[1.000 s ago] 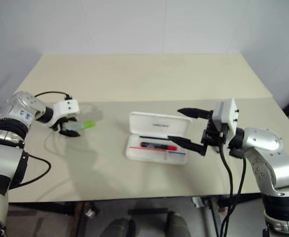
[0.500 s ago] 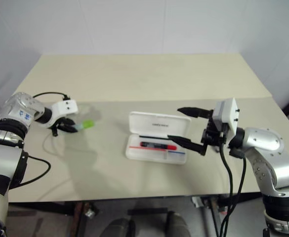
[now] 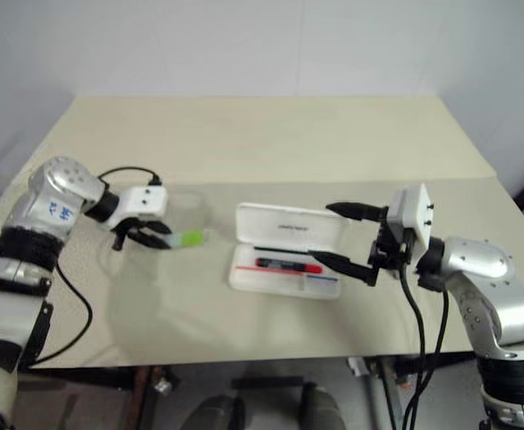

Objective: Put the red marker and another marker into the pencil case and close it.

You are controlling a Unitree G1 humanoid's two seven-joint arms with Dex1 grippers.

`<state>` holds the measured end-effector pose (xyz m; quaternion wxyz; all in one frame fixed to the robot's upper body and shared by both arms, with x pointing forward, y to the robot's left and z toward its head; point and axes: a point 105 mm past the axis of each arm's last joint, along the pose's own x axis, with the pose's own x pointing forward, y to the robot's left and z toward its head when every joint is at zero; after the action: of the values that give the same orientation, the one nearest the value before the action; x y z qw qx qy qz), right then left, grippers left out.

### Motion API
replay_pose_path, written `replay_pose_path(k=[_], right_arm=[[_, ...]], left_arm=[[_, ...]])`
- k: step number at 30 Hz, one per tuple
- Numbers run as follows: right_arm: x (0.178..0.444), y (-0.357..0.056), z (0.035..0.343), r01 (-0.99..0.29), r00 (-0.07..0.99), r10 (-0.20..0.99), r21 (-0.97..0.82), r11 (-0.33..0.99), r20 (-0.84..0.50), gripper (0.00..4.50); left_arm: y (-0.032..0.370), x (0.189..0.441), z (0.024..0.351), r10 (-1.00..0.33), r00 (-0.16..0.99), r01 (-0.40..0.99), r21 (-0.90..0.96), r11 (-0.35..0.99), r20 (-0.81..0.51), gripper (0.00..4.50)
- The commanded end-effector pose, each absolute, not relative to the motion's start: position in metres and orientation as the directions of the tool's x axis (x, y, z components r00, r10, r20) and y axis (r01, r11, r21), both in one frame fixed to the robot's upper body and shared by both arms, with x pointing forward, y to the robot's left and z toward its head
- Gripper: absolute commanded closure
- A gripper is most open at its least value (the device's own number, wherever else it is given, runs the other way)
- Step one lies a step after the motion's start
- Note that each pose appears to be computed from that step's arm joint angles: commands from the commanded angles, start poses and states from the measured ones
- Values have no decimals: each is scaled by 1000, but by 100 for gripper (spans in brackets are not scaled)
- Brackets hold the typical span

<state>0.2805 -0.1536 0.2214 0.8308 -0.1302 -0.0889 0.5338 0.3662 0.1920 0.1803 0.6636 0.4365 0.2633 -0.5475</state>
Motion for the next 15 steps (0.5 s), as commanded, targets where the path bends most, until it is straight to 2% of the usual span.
replay_pose_path(k=[1, 5, 15], right_arm=[[277, -161, 227, -840, 432, 901, -353, 411, 21, 0], [275, -180, 210, -822, 496, 868, -335, 461, -22, 0], [263, -192, 202, -804, 539, 841, -319, 501, -39, 0]], left_arm=[[173, 349, 205, -550, 269, 943, 331, -15, -790, 345], [123, 332, 207, -617, 216, 936, 341, -90, -757, 345], [81, 316, 199, -641, 105, 938, 290, -191, -761, 345]])
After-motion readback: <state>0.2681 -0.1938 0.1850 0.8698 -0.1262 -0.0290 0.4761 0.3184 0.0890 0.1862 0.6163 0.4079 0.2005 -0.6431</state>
